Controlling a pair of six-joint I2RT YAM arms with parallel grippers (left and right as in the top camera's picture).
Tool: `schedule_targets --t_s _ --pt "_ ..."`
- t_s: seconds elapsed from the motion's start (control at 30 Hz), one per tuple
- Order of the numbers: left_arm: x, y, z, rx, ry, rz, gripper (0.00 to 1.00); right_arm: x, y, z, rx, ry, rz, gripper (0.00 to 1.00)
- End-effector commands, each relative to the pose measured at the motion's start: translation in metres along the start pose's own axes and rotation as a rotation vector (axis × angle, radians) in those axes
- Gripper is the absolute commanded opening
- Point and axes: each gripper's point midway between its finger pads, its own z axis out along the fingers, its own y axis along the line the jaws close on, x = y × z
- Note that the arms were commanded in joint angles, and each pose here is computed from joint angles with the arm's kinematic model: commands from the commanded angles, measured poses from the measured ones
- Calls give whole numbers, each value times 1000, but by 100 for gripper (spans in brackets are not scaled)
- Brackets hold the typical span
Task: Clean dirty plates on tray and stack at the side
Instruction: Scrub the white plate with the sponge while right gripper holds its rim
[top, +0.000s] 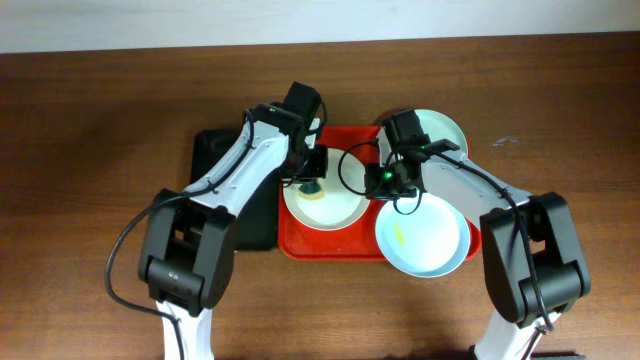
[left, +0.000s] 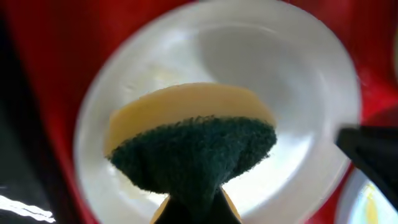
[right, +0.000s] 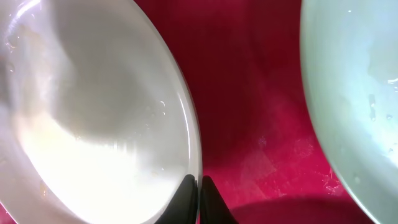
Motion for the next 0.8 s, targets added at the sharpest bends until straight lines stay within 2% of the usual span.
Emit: schedule_targets --t_s 0.0,0.37,0.5,0.6,0.7,0.77 --pt "0 11 4 -114 -48 -3 0 8 8 5 -11 21 -36 4" --pt "30 24 50 -141 -30 -68 0 8 8 5 -11 21 -36 4" --pt "42 1 54 -9 29 -47 0 8 9 5 -12 20 -37 4" --pt "43 -36 49 200 57 24 0 8 9 5 -11 21 -37 4" --pt "27 -39 32 212 11 22 0 8 9 5 -11 21 -37 4" --pt "8 -35 4 180 -77 24 0 8 9 5 -11 21 -37 4"
